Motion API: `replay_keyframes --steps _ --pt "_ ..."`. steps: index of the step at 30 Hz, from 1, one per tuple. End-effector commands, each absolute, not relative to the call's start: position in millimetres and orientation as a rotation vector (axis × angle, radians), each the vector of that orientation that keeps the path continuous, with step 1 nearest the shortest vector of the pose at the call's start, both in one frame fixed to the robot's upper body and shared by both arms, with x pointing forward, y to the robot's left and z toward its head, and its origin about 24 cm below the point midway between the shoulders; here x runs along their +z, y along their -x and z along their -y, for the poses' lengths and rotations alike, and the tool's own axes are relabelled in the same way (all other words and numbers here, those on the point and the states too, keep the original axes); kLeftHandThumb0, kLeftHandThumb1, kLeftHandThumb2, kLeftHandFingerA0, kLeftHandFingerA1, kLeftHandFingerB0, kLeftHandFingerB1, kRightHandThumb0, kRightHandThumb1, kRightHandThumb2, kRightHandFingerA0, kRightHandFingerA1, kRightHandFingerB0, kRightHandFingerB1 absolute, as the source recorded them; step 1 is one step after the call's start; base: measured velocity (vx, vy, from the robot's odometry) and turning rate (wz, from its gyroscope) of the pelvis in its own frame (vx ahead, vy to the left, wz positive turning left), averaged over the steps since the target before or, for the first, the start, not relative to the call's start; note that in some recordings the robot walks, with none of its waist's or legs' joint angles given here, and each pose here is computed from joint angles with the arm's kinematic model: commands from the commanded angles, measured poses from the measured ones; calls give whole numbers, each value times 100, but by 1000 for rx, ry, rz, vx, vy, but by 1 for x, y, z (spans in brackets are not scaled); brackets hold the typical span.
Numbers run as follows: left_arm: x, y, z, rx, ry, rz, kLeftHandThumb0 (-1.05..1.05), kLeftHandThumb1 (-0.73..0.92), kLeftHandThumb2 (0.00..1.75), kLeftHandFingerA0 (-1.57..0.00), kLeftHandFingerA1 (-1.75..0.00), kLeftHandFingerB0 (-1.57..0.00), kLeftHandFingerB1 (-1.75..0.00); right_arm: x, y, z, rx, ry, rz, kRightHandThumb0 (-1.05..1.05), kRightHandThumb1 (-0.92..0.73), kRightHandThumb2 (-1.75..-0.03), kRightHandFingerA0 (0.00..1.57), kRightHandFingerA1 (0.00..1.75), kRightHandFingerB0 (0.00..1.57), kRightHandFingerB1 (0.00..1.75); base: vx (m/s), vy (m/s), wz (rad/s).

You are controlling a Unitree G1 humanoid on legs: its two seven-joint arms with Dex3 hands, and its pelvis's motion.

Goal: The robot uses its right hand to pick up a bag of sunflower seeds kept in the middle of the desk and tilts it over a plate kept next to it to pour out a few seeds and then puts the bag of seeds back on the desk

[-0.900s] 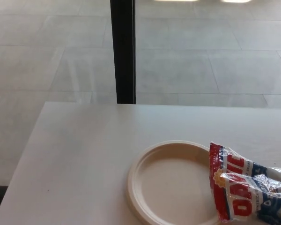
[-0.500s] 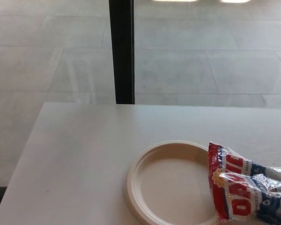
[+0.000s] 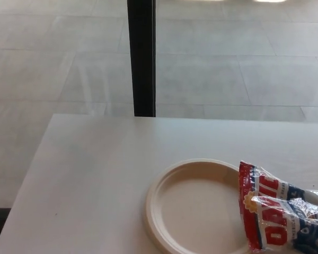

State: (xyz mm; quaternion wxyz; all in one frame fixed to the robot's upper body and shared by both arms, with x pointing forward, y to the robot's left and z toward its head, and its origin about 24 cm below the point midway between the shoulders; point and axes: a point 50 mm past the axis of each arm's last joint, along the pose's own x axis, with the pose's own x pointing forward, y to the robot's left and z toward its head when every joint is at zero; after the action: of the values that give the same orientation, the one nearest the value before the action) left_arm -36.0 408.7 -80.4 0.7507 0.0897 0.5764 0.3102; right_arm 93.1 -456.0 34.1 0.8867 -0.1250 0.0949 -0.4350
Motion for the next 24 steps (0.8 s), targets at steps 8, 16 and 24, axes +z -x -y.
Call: replay_keyframes --steps 8,16,24 --pt "-77 36 -412 709 -173 -1229 -45 59 58 -68 -76 -67 -56 149 -193 382 -320 524 221 -105 -62 -92 0 1 0 9 0 0 0" --pt "-76 39 -413 712 -190 -1243 -45 56 57 -71 -75 -68 -55 116 -232 319 75 643 86 -90 -52 -86 0 4 0 0 0 0 0" --pt "-77 38 -413 700 -209 -1247 -46 58 57 -73 -76 -69 -54 91 -240 301 153 610 -48 -87 -49 -81 0 0 0 2 0 0 0"
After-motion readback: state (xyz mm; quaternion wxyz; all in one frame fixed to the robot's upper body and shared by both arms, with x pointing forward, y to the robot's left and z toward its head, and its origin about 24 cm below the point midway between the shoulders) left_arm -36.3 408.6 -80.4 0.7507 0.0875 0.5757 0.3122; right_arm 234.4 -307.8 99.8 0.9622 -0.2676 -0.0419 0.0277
